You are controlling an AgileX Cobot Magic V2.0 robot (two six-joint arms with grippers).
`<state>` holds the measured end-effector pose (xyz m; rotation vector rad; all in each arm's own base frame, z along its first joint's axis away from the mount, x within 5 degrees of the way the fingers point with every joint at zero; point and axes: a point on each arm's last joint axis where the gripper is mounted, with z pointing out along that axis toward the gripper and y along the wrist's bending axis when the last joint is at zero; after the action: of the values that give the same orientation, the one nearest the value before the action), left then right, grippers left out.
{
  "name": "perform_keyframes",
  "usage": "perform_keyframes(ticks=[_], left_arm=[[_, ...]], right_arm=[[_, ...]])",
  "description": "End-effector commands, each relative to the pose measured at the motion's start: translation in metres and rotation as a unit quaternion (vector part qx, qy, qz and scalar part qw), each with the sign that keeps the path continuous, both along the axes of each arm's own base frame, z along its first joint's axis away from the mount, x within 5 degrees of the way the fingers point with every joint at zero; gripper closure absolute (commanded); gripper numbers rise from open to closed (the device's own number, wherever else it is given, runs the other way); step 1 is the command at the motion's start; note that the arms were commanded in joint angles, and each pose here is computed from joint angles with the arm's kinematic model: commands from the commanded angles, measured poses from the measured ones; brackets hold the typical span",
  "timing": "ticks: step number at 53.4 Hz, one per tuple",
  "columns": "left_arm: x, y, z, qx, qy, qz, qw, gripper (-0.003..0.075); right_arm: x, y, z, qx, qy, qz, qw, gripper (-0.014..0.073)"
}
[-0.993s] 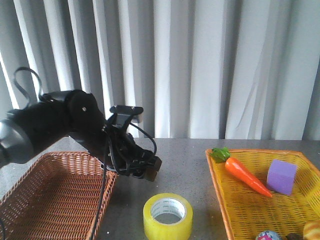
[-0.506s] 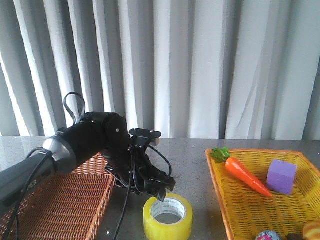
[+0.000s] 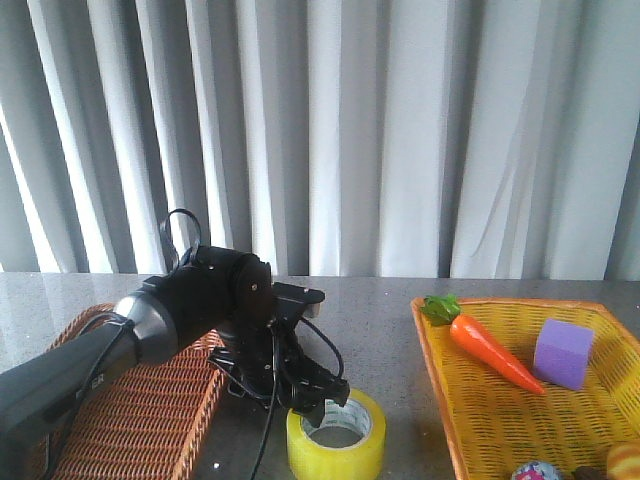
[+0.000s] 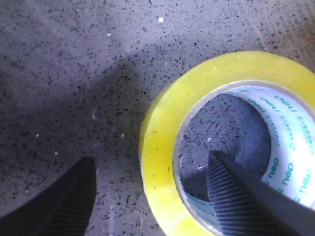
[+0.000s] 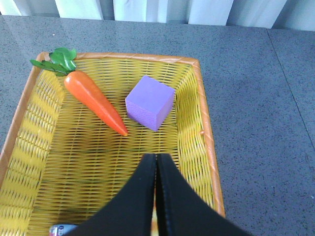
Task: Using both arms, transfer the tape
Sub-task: 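Move the left gripper over the tape roll and lower it into the hole, then grip the tape rim with the left gripper and lift it toward the brown basket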
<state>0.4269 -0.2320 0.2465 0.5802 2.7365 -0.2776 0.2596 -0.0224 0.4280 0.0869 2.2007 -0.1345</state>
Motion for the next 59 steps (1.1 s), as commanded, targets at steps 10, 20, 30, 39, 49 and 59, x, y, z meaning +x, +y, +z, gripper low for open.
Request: perform_keyframes(ticks=[10, 20, 30, 39, 49, 59], left_arm=[[-0.004, -0.001, 0.039, -0.043, -0.049, 0.007, 0.998, 0.0295], [-0.002, -0.006, 0.022, -0.050, -0.019, 0.007, 0.999, 0.0347], [-0.001, -0.006, 0.015, -0.040, -0.009, 0.006, 0.999, 0.0385], [-0.002, -0.005, 0.014, -0.033, -0.002, 0.005, 0.999, 0.0471], [-0.004, -0.004, 0.016, -0.031, 0.002, 0.003, 1.000, 0.0620], [-0.004, -0.005, 0.030, -0.053, -0.023, 0.005, 0.998, 0.0724]], right_arm=[[-0.007, -0.001, 0.020, -0.009, -0.055, 0.001, 0.998, 0.0604], [-0.007, -0.001, 0.020, -0.009, -0.055, 0.001, 0.998, 0.0604], [-0.007, -0.001, 0.020, -0.009, -0.055, 0.001, 0.998, 0.0604], [-0.007, -0.001, 0.020, -0.009, -0.055, 0.001, 0.998, 0.0604], [-0.007, -0.001, 0.020, -0.009, -0.055, 0.001, 0.998, 0.0604], [-0.007, -0.001, 0.020, -0.009, -0.055, 0.001, 0.998, 0.0604]])
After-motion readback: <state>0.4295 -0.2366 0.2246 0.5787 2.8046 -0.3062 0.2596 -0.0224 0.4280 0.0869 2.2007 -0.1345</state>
